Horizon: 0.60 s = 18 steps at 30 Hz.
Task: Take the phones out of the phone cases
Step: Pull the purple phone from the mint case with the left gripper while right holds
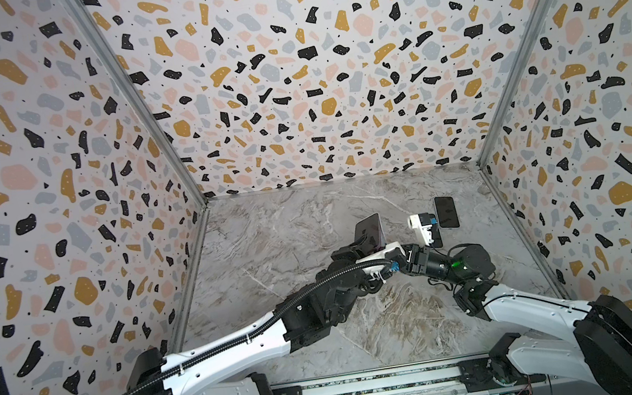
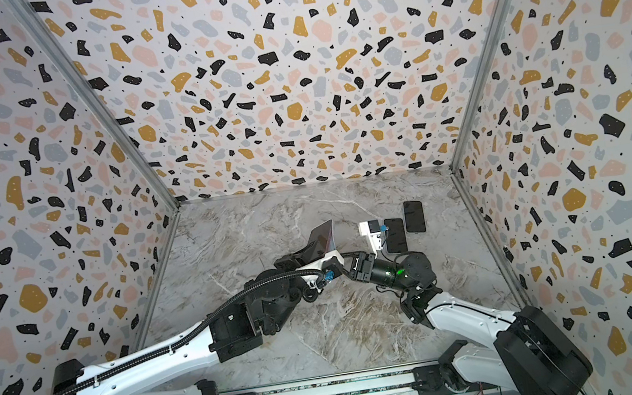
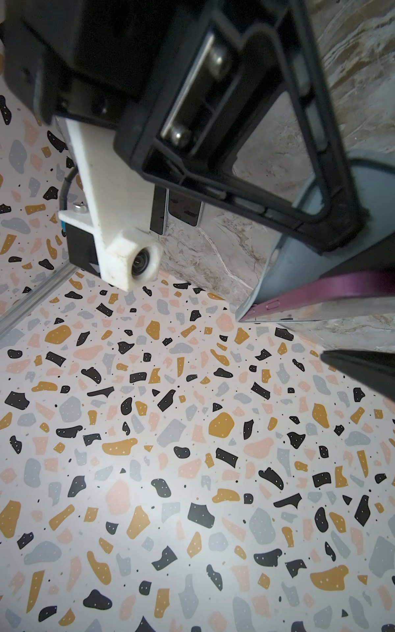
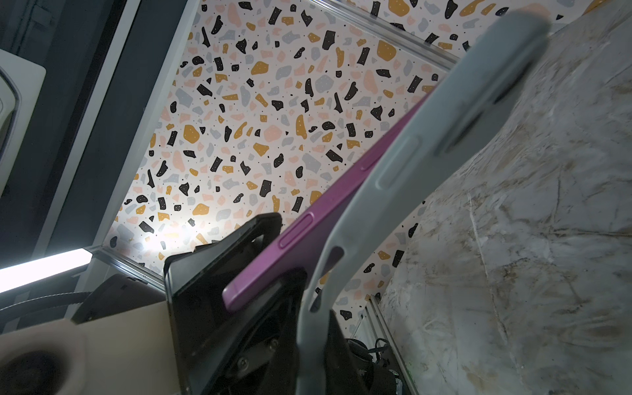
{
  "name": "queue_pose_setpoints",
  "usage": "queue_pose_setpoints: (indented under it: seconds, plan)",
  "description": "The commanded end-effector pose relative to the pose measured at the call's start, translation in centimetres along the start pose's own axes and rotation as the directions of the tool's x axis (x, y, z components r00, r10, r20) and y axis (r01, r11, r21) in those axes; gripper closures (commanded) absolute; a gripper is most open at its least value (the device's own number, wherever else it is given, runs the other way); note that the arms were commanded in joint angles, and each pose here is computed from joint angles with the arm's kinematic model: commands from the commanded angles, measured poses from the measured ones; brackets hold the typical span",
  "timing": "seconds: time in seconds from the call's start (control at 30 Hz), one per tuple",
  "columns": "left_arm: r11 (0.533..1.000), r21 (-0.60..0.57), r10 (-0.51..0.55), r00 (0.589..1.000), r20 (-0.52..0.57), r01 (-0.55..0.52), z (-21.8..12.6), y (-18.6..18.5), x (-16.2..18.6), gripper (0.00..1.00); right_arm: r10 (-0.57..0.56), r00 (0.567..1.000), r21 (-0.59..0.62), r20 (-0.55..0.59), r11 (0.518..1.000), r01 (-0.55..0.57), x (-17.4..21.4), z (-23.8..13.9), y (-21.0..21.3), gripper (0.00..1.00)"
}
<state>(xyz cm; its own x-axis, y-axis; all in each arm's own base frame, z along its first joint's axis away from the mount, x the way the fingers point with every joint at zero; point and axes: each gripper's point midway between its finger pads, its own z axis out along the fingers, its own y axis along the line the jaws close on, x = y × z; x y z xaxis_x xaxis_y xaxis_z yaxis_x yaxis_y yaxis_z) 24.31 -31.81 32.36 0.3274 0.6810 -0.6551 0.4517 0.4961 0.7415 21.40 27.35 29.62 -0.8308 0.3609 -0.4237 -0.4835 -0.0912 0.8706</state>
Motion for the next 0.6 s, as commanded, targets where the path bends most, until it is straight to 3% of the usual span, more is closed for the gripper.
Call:
queue_pose_setpoints:
  seconds: [0.0,0.37,0.47,0.57]
  plan:
    - [0.996,-0.053,-0.073,0.997,0.029,0.075,-0.1,2.1,-0.3,0.73,-0.106,0.994,-0.106,0.002,0.989,0.105,-0.3,0.1,3.7,1.00]
    - [0.992,-0.032,-0.118,0.990,0.076,0.121,-0.9,2.6,-1.1,0.91,-0.104,0.995,-0.078,0.004,0.991,0.104,-0.3,-0.1,3.4,1.00]
    - [0.990,-0.033,-0.136,0.987,0.082,0.139,-1.1,2.8,-1.2,1.00,-0.101,0.995,-0.066,0.007,0.993,0.101,-0.3,-0.2,3.3,1.00]
    - [0.986,-0.036,-0.158,0.982,0.099,0.163,-1.4,3.1,-1.4,1.00,-0.101,0.995,-0.058,0.009,0.993,0.101,-0.2,-0.3,3.3,1.00]
